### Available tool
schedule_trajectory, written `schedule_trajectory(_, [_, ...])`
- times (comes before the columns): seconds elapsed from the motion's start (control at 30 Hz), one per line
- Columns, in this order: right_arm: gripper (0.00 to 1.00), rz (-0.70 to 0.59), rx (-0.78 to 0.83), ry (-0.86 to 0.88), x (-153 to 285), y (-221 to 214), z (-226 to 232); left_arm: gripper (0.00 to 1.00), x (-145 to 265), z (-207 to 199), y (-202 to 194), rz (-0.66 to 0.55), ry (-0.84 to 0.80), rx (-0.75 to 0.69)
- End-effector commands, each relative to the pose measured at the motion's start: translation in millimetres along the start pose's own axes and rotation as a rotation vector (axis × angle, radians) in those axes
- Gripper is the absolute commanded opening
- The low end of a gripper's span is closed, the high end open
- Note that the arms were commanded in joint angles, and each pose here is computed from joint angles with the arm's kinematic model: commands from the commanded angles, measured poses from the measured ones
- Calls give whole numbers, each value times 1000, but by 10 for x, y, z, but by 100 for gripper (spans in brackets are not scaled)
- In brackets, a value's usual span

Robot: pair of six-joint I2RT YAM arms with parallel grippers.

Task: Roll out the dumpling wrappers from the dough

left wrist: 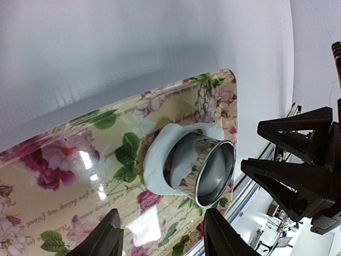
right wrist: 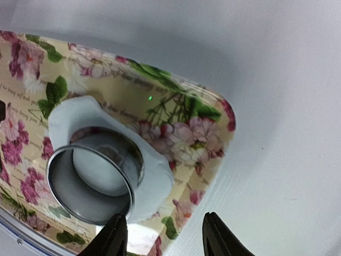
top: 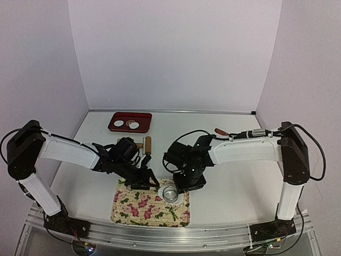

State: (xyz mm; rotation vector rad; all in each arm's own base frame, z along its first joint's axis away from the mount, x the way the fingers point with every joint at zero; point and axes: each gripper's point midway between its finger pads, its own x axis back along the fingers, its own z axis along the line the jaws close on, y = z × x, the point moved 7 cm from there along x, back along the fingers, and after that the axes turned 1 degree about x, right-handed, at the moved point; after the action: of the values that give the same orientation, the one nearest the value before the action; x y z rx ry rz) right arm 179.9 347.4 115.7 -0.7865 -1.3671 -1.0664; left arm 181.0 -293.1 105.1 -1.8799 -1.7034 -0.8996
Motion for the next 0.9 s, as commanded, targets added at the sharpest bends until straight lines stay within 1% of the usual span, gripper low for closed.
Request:
schedule_trajectory(0.0, [50, -86, -63, 65, 348, -48, -77, 52, 16, -293, 162, -37, -83, -90])
schedule_trajectory(0.13, [50, -104, -50, 172, 299, -144, -65, 53, -2, -307, 174, -31, -83, -91])
schedule_trajectory(0.23, [43, -111, -23, 268, 204, -171, 5, 54, -2, -362, 200, -31, -88, -100])
schedule_trajectory(0.33, [41, -115, 12, 341, 105, -173, 82, 54, -6, -419, 220, -32, -82, -111])
schedule_trajectory(0.47, [39, -106, 53, 335, -43, -210, 63, 53, -15, -399, 221, -33, -62, -99])
schedule_trajectory(0.67, [39, -110, 104, 317, -207, -245, 66, 53, -6, -391, 217, -32, -54, -85])
schedule_trajectory(0.8, [39, -113, 135, 289, -249, -301, 55, 53, 22, -416, 231, -40, -47, -87])
schedule_trajectory(0.87, [41, -123, 147, 270, -252, -331, 31, 53, 20, -410, 235, -42, -41, -86])
